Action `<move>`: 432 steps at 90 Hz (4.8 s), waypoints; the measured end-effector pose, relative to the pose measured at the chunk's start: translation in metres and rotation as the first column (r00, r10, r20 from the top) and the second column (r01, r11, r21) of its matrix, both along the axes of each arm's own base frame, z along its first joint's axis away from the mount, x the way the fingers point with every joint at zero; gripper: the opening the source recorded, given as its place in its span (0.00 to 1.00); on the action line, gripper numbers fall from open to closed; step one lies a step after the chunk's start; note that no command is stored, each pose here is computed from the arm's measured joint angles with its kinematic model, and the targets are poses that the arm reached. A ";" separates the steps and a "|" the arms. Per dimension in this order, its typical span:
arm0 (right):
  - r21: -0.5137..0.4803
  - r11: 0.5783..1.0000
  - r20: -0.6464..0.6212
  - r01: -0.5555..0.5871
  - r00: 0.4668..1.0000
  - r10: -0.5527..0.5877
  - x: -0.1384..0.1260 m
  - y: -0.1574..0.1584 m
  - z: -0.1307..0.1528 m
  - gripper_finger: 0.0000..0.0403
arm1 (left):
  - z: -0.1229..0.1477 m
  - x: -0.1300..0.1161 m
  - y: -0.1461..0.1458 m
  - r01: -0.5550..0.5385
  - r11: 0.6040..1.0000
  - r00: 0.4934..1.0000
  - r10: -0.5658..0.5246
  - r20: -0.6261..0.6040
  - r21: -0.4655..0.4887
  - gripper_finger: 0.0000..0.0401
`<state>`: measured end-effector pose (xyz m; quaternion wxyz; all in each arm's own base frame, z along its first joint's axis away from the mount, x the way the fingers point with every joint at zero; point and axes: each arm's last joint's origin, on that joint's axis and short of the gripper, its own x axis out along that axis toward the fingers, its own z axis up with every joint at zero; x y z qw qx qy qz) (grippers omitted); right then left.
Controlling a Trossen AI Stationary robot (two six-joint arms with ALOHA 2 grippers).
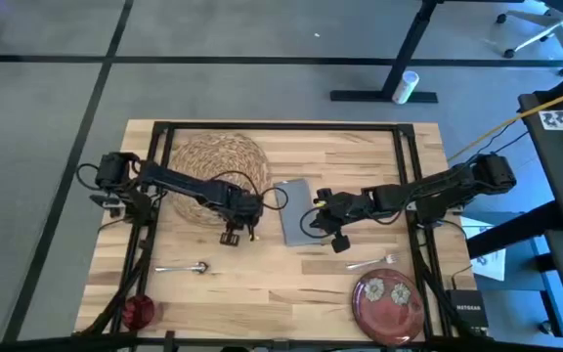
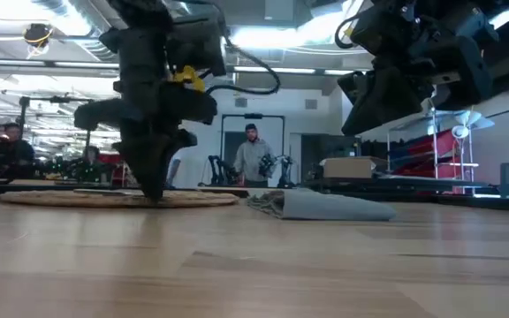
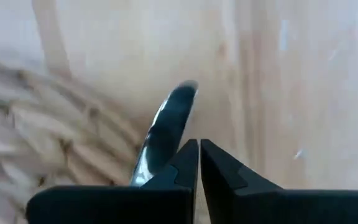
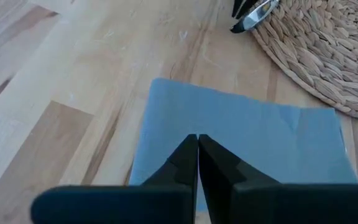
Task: Set table place
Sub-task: Put the silver table knife on the brown placemat, then move the gray table napkin to the bottom left of the table
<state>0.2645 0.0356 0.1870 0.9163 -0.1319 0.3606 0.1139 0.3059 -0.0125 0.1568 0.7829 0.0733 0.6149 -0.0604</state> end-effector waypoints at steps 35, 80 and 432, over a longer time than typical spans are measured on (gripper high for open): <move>0.000 1.000 0.000 0.000 1.000 0.000 0.000 0.000 0.000 0.00 | 0.002 0.007 0.014 -0.033 0.999 0.997 0.033 0.070 0.000 0.00; 0.000 1.000 -0.001 0.000 1.000 0.000 0.000 0.000 0.000 0.00 | 0.003 0.009 0.013 -0.016 0.999 0.995 0.020 0.094 -0.036 0.00; -0.192 0.973 0.162 0.126 0.982 -0.095 -0.036 -0.011 0.051 0.00 | -0.016 0.076 -0.038 0.133 0.991 0.877 -0.114 0.466 -0.009 0.00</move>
